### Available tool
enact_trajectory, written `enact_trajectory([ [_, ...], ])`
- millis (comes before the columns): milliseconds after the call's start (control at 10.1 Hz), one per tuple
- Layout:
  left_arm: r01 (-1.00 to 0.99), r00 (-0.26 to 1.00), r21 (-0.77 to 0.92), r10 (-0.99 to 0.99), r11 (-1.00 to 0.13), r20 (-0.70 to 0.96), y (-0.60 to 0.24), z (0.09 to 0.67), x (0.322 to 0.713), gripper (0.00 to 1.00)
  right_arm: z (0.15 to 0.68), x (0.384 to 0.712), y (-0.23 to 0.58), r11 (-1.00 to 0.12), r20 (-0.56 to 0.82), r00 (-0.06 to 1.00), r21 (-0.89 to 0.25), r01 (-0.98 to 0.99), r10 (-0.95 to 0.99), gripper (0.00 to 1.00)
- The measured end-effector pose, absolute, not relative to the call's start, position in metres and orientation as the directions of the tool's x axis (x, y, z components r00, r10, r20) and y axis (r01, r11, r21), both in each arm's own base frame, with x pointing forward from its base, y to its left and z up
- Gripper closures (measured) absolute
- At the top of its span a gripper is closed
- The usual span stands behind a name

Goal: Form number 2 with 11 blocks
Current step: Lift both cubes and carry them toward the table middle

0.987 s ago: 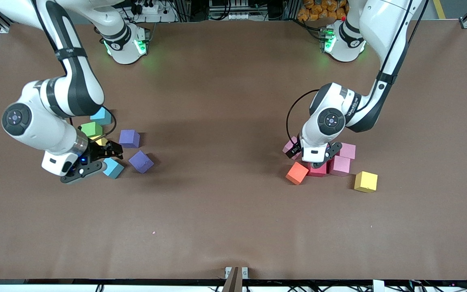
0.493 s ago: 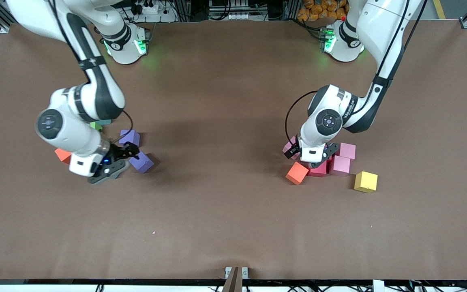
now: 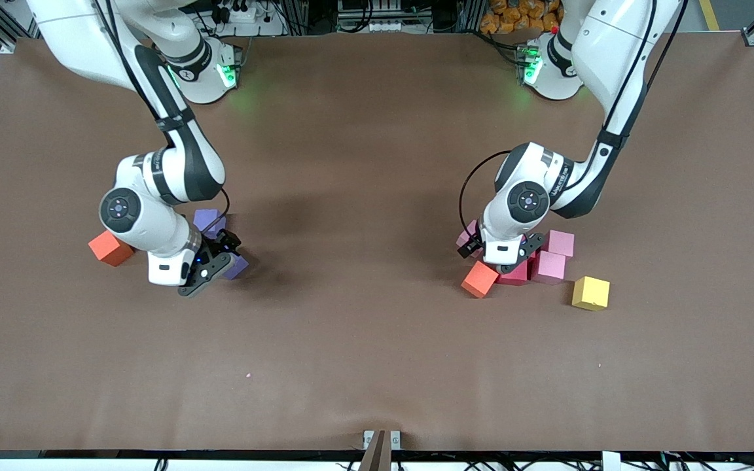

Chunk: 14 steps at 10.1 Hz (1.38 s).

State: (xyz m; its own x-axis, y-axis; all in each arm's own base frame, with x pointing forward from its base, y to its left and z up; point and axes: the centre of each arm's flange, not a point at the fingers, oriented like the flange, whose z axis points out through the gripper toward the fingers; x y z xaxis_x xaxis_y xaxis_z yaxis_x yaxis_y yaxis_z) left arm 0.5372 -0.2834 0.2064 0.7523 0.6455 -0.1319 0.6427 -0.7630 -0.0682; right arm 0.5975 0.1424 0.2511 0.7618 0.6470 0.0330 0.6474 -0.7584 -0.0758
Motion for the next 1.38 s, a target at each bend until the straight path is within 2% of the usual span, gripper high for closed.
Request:
enact_trajectory([
  [99, 0.645, 0.751, -0.067, 0.647, -0.762, -0.132, -0.284, 0.205, 0.537, 0.00, 0.242, 0.595, 0.146, -0.750, 0.021, 0.753, -0.081, 0.657, 0.658, 0.00],
  [296, 0.644, 0.751, -0.069, 0.647, -0.762, -0.134, -0.285, 0.202, 0.536, 0.08, 0.227, 0.590, 0.160, -0.726, 0.012, 0.729, -0.078, 0.683, 0.685, 0.00],
  [395, 0.642, 0.752, -0.071, 0.644, -0.764, -0.136, -0.286, 0.201, 0.535, 0.20, 0.224, 0.590, 0.162, -0.712, 0.011, 0.715, -0.071, 0.698, 0.699, 0.00],
  [493, 0.639, 0.755, -0.069, 0.642, -0.766, -0.137, -0.289, 0.200, 0.534, 0.39, 0.223, 0.591, 0.159, -0.703, 0.012, 0.705, -0.067, 0.708, 0.709, 0.00],
  [888, 0.596, 0.787, -0.064, 0.598, -0.801, -0.150, -0.302, 0.205, 0.527, 0.45, 0.220, 0.593, 0.148, -0.693, 0.010, 0.695, -0.065, 0.718, 0.719, 0.00],
  [1382, 0.365, 0.917, 0.008, 0.357, -0.931, -0.177, -0.393, 0.265, 0.472, 0.45, 0.220, 0.596, 0.138, -0.694, 0.002, 0.696, -0.068, 0.717, 0.718, 0.00],
])
